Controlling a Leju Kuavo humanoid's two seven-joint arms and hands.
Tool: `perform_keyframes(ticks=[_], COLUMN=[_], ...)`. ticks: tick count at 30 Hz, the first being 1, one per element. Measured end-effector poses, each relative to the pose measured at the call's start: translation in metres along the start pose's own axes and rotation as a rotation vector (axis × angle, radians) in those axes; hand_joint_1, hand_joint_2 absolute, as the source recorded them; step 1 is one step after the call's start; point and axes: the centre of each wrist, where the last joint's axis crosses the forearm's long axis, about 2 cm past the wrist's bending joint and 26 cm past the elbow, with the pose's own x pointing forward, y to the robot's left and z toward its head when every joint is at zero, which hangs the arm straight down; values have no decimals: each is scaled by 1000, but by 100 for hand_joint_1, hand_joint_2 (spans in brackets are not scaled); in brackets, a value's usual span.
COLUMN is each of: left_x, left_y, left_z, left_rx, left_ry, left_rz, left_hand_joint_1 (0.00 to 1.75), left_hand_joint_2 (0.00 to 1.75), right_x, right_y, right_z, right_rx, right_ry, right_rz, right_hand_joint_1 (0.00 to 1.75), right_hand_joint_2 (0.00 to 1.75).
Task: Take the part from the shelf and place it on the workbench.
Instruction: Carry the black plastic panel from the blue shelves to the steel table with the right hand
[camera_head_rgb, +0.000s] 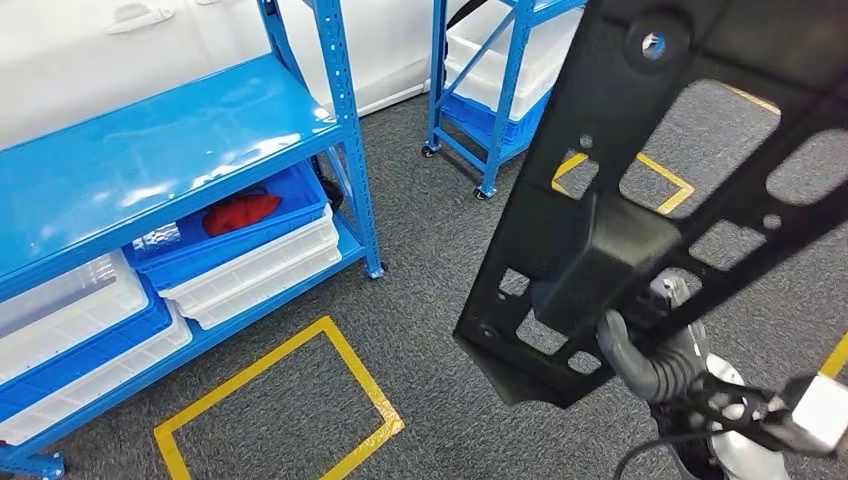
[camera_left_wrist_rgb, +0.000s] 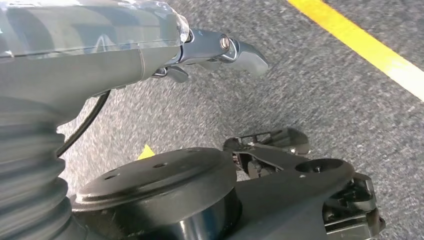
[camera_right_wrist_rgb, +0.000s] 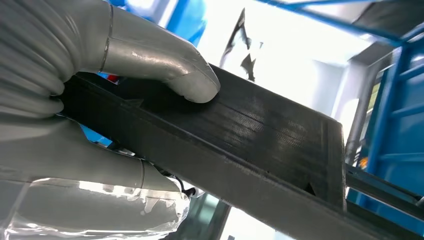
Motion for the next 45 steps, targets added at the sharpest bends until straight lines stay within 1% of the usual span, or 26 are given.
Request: perform_keyframes(ticks=[2, 5, 8, 11, 23, 28, 31, 33, 34, 36, 38, 40, 45], left_x=[-2, -6, -5, -4, 0, -1, -2, -5, -6, -7, -6, -7, -10], left_y=[-1, -2, -4, -7, -9, -4, 1, 4, 5, 6, 7, 8, 11], left_z=[0, 1, 2, 2, 3, 1, 0, 0, -1, -1, -1, -1, -2], left_rx=[-3, -6, -6, -8, 1, 22, 31, 35, 36, 40, 45, 50, 37], left_ry=[7, 15, 3, -1, 44, 19, -8, -26, -35, -52, -65, -73, -68], left_rz=[-7, -9, 2, 9, 9, 16, 19, 13, 8, -6, -20, -33, -81], left_hand_joint_1=[0, 0, 0, 0, 0, 0, 0, 0, 0, 0, 0, 0, 0], left_hand_joint_2=[175, 175, 175, 175, 175, 175, 175, 175, 175, 175, 175, 175, 175], right_x=[10, 22, 29, 33, 33, 34, 29, 22, 18, 13, 11, 11, 6], right_y=[9, 17, 21, 18, 13, 19, 22, 25, 28, 32, 33, 34, 37], right_z=[19, 39, 54, 60, 61, 61, 59, 59, 59, 59, 59, 57, 59], right_rx=[-21, -47, -68, -83, -117, -105, -65, -40, -36, -42, -55, -63, -83], right_ry=[12, 35, 65, 60, 51, 4, 89, 154, 166, 143, 86, 56, 127], right_rz=[6, -4, -2, 55, 166, 117, 79, 56, 45, 26, 15, 3, -21], right_hand_joint_1=[175, 175, 175, 175, 175, 175, 175, 175, 175, 175, 175, 175, 175], right_hand_joint_2=[175, 175, 175, 175, 175, 175, 175, 175, 175, 175, 175, 175, 175])
